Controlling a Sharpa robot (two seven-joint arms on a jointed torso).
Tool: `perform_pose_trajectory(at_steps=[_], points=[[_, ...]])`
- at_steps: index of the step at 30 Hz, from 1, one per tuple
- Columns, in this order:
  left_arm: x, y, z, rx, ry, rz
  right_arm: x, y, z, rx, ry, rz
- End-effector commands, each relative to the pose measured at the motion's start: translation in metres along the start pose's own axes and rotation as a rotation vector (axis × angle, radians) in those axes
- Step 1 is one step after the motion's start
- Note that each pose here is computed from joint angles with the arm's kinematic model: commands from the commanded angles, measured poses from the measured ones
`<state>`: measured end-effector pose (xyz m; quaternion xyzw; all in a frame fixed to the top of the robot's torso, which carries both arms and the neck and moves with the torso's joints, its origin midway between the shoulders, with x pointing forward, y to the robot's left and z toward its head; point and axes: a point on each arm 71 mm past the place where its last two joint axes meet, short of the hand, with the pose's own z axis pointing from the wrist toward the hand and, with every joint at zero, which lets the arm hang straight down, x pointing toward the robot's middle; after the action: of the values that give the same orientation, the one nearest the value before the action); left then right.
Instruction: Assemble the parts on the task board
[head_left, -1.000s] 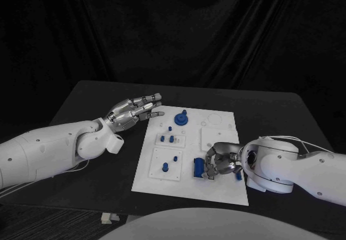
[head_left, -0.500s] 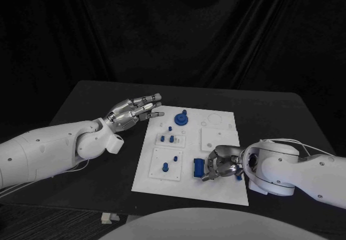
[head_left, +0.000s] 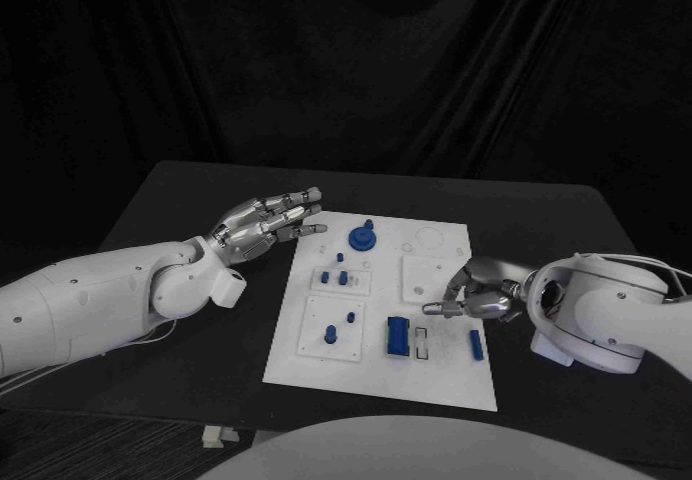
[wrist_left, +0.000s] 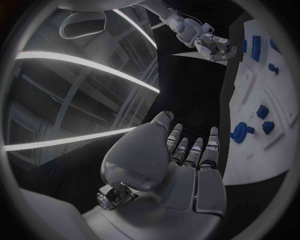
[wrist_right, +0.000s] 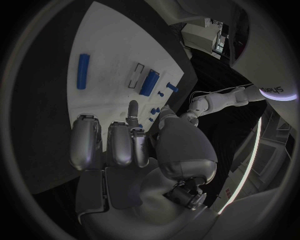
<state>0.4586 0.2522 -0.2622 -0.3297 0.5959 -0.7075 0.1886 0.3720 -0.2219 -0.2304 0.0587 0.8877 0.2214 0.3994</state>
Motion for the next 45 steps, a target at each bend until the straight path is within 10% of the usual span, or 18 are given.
perform_pose_trajectory(at_steps=[1,14,45], points=[[0.0011,-0.0001,0.0012,0.010,0.005,-0.011,-0.009,-0.006,-0.005,0.034,-0.015,-0.005],[0.0012,0.0002,0.0016,0.009,0.005,-0.011,-0.022,-0.042,-0.004,0.216,-0.050,-0.240],[-0.0005,0.0027,-0.0011,0.003,0.002,-0.015,0.015,-0.048,0.003,0.226,0.025,-0.253]])
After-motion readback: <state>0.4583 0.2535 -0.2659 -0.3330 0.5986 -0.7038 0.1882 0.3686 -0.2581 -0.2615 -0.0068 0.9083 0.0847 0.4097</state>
